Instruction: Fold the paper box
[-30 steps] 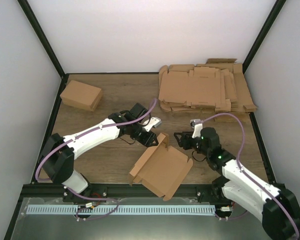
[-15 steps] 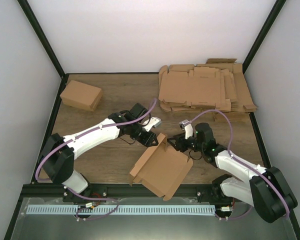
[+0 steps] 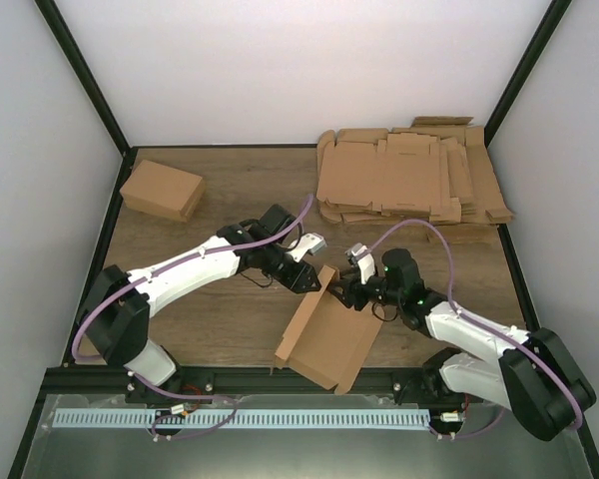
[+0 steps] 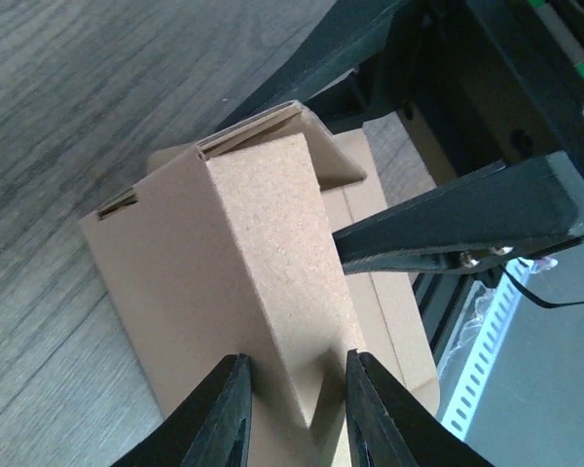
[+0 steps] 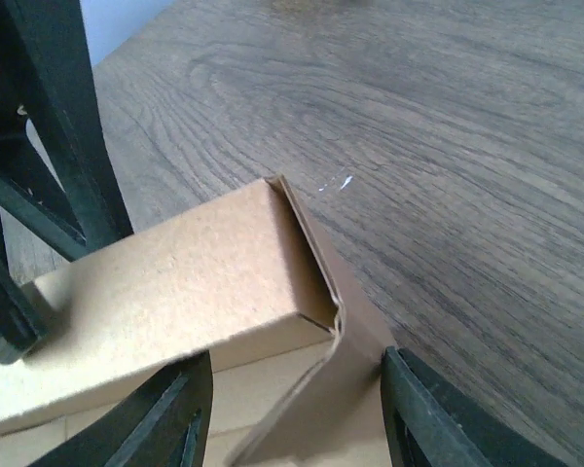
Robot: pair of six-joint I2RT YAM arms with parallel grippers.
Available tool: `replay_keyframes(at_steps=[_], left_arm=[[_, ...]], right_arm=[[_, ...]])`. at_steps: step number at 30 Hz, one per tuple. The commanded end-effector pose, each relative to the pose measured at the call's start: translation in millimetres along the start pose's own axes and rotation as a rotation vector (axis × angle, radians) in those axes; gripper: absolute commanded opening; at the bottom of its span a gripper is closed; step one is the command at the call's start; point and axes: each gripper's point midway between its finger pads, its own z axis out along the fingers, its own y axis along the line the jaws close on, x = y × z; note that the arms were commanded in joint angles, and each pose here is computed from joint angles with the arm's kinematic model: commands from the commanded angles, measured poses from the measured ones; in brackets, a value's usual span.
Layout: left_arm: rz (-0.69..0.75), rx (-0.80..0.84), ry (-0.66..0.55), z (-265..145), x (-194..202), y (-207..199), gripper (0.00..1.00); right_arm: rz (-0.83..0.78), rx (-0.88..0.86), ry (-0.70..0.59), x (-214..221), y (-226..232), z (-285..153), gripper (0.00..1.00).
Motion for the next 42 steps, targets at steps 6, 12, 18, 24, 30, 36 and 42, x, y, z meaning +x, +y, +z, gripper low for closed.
replay_keyframes(at_steps=[6, 12, 18, 24, 30, 36, 42], left_arm=[[0.041, 0.132, -0.014, 4, -8, -14, 0.30], [-0.003, 0.110, -0.032, 0, -12, 4, 0.30], [-0.027, 0.112, -0.048, -4, -13, 14, 0.30], [-0.041, 0.105, -0.042, -4, -11, 23, 0.30], [-0.049, 0.101, -0.026, 0, -6, 27, 0.30], [-0.053, 0.087, -0.020, 2, -4, 30, 0.30], [-0.054, 0.086, -0.021, 3, -3, 31, 0.30]], right_arm=[[-0.160, -0.009, -0.075, -20, 9, 8, 0.47], [-0.113, -0.048, -0.034, -16, 13, 14, 0.48], [-0.084, -0.087, -0.014, -9, 23, 10, 0.61], [-0.040, -0.036, 0.001, -13, 18, 5, 0.83], [0.015, -0.023, -0.085, -34, 12, -13, 0.81], [0.032, 0.008, -0.172, -62, 5, -37, 0.81], [0.156, 0.285, -0.266, -76, -52, -62, 0.81]])
